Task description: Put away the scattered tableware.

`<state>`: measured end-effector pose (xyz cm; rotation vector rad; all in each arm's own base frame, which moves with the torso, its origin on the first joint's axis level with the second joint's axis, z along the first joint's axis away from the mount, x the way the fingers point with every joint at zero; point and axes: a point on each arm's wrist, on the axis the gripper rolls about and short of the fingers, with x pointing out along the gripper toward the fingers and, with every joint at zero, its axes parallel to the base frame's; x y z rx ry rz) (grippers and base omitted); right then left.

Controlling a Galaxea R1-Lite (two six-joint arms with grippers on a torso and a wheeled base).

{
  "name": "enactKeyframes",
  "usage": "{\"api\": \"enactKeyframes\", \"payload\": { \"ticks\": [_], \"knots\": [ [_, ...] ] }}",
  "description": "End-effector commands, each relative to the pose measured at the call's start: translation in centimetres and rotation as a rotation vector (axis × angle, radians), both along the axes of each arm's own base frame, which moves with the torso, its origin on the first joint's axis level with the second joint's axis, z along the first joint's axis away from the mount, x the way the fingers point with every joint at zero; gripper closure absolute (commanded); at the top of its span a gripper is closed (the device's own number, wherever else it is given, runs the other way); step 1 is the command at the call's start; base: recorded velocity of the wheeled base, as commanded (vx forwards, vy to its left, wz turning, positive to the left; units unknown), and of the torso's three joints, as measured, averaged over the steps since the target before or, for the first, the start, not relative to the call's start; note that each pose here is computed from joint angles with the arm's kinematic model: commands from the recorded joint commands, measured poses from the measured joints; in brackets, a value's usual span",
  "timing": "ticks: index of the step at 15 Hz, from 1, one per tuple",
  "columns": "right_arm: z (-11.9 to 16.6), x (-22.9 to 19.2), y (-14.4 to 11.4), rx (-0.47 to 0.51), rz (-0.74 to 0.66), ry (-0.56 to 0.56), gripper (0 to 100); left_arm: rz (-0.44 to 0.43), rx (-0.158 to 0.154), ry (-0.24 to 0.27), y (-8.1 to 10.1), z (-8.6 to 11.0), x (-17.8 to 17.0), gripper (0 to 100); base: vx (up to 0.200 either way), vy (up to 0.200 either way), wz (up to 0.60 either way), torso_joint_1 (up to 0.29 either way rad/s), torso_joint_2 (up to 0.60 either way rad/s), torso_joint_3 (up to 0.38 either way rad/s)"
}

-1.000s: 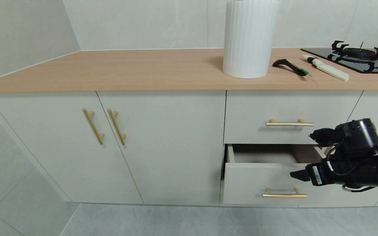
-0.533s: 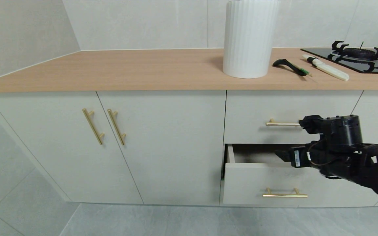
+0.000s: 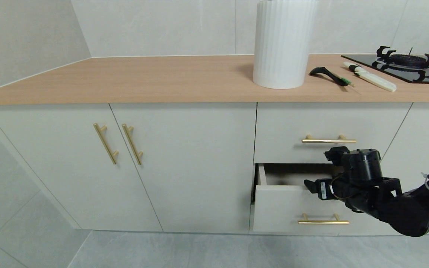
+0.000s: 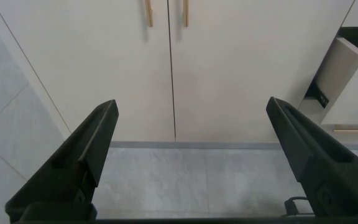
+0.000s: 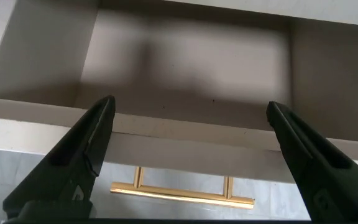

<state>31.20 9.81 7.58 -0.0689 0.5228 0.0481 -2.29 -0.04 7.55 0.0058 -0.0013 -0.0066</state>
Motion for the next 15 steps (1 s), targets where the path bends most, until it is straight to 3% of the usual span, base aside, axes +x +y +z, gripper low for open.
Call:
{"api": "enactKeyframes", "payload": {
  "ticks": [1, 8, 15],
  "knots": [
    [-0.1, -0.1, 0.0, -0.007, 0.001, 0.012, 0, 0.0, 0.0, 0.001, 0.0, 0.0, 0.0, 0, 0.0, 0.0, 0.0, 0.0, 0.0, 0.0],
    [2.3, -1.8, -0.6, -0.031, 0.008, 0.096, 0, 0.0, 0.0, 0.001, 0.0, 0.0, 0.0, 0, 0.0, 0.0, 0.0, 0.0, 0.0, 0.0],
    [3.6, -4.6, -0.6, -0.125, 0.039, 0.361, 0, 0.0, 0.0, 0.001, 0.0, 0.0, 0.0, 0, 0.0, 0.0, 0.0, 0.0, 0.0, 0.0]
  ]
}}
